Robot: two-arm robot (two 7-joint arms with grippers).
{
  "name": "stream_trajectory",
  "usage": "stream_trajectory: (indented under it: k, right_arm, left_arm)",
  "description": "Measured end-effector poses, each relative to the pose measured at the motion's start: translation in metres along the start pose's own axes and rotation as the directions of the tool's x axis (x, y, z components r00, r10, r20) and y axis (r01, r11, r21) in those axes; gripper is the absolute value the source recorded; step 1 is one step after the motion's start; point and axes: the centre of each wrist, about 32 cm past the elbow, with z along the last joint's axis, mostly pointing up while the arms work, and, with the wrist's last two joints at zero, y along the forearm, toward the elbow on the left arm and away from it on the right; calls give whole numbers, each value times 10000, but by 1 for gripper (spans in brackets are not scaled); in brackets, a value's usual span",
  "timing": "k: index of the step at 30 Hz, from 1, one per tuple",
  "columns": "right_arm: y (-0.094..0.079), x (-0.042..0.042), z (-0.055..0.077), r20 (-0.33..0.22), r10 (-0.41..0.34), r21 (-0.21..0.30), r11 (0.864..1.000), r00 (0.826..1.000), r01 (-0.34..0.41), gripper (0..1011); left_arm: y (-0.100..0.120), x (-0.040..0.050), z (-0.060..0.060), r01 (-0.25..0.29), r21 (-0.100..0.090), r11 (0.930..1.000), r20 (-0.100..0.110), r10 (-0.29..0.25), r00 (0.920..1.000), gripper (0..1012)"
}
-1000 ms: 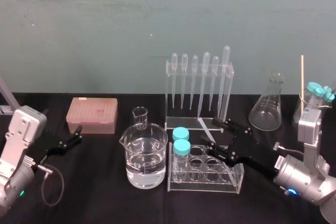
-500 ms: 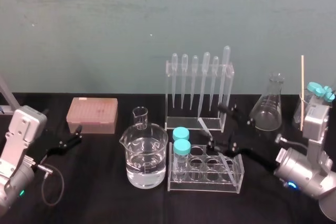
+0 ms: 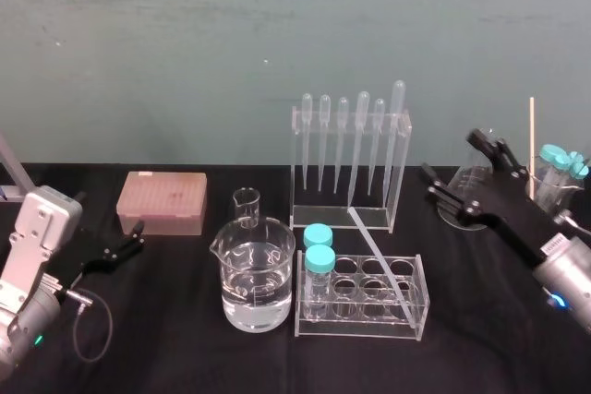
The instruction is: Pick up the stirring rod with one hand, then place it down.
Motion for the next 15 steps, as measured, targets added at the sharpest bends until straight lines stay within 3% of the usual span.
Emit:
stream_trajectory:
  k: [5,6,9,11,15]
  right_arm:
    - [-226,16,-52,-123,-1013,-1392,9853,9948,986,1003]
    - [-293,8,-68,-146,-1207,-1917,9746,9926,1157,1003]
    - [-387,-30,-103,-254,-1410,-2826,9506,9897,1282,1003]
    - [-427,-53,-127,-367,-1446,-3253,9373,9888,1250,1003]
    - [-439,-63,-137,-435,-1452,-3426,9316,9885,1217,1003]
  left_arm:
    - [0,0,0,-1,0,10000,-1,1,10000,1000]
    - [0,0,0,-1,0,10000,0,1,10000,1000]
    - [0,0,0,-1,-1,10000,0,1,10000,1000]
    - [0,0,0,-1,0,10000,0,1,10000,1000]
    - [0,0,0,-1,0,10000,0,1,10000,1000]
